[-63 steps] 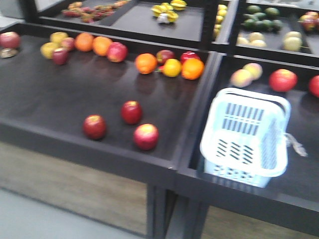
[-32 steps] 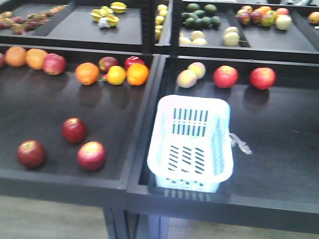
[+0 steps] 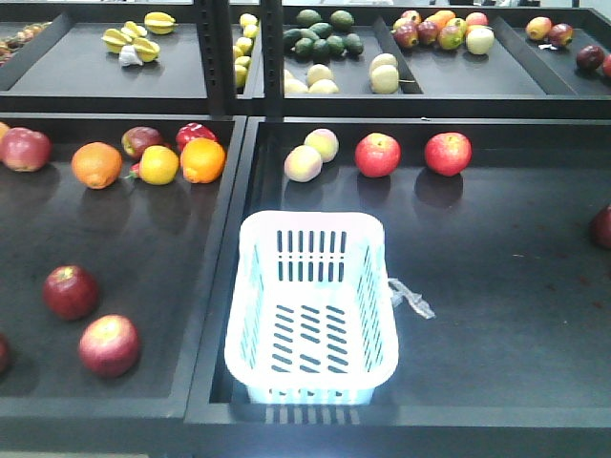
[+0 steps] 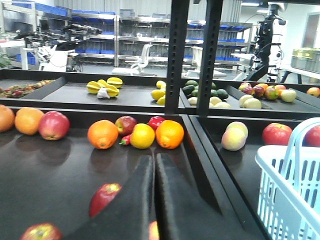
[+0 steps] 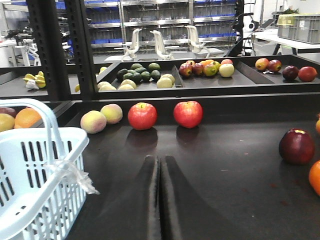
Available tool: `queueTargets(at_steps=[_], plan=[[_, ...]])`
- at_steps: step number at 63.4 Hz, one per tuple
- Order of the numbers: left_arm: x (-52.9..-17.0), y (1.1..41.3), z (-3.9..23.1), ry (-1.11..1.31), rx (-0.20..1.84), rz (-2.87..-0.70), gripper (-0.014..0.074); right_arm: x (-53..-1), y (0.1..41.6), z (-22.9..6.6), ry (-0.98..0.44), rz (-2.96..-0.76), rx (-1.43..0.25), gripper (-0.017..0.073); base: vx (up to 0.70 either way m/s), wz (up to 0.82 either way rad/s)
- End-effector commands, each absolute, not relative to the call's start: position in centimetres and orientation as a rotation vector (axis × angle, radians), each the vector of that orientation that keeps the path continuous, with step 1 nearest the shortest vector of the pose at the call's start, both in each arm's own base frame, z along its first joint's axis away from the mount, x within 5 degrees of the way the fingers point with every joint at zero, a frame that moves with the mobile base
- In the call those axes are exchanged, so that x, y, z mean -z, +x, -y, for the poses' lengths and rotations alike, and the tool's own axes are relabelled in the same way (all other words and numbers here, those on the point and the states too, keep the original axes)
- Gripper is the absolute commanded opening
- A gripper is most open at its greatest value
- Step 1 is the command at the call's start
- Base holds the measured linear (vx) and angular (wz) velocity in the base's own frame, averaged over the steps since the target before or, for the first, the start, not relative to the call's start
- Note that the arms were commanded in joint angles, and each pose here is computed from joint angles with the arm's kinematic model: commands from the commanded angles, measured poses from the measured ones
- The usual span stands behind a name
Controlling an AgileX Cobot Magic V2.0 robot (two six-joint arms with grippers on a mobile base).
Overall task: Pick three apples into basket with both arms
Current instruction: 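Drive the base alongside the fruit table toward the light-blue basket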
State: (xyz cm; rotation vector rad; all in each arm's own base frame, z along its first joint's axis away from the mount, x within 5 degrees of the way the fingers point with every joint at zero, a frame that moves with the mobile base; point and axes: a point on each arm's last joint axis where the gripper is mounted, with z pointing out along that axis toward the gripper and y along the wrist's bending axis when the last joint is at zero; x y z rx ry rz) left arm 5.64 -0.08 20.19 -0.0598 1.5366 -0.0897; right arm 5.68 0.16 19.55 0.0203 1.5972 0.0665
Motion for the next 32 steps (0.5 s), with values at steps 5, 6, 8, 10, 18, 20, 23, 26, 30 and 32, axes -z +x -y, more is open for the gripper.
queueTargets(at_steps=[5, 6, 8, 10, 18, 20, 23, 26, 30, 32], plan=[[-20.16, 5.60, 0.15, -0.062, 0.109, -1.472, -0.0006, -19.84, 5.65, -0.19, 0.006, -1.522, -0.061, -0.0009, 0.10, -0.12], [-20.16, 5.60, 0.15, -0.062, 0.109, -1.472, -0.0006, -19.84, 5.65, -0.19, 0.006, -1.522, -0.061, -0.0009, 0.10, -0.11], [-20.16, 5.60, 0.15, -0.062, 0.109, -1.472, -0.0006, -19.84, 5.65, -0.19, 0.006, -1.522, -0.061, -0.0009, 0.10, -0.11], [-20.16, 5.60, 0.15, -0.062, 0.109, -1.472, -0.0006, -19.84, 5.65, -0.19, 0.006, -1.522, -0.061, -0.0009, 0.10, -0.10], [-20.16, 5.60, 0.15, -0.062, 0.109, -1.472, -0.0006, -19.84, 5.65, -0.19, 0.006, -1.522, -0.061, -0.0009, 0.11, -0.08], [-20.16, 5.60, 0.15, -0.062, 0.109, -1.472, -0.0006, -19.84, 5.65, -0.19, 0.006, -1.522, -0.061, -0.0009, 0.11, -0.06], [-20.16, 5.60, 0.15, -0.062, 0.109, -1.472, -0.0006, -19.84, 5.65, -0.19, 0.006, -1.522, -0.061, -0.0009, 0.11, -0.04], [-20.16, 5.60, 0.15, -0.062, 0.109, -1.472, -0.0006, -19.84, 5.65, -0.19, 0.006, -1.522, -0.061, -0.0009, 0.11, -0.03], [-20.16, 5.60, 0.15, -0.062, 0.109, -1.472, -0.0006, -19.84, 5.65, -0.19, 0.006, -1.522, -0.061, -0.0009, 0.11, -0.02], [-20.16, 5.60, 0.15, -0.062, 0.109, -1.472, -0.0006, -19.84, 5.65, -0.19, 0.006, -1.522, -0.061, -0.0009, 0.11, 0.00]])
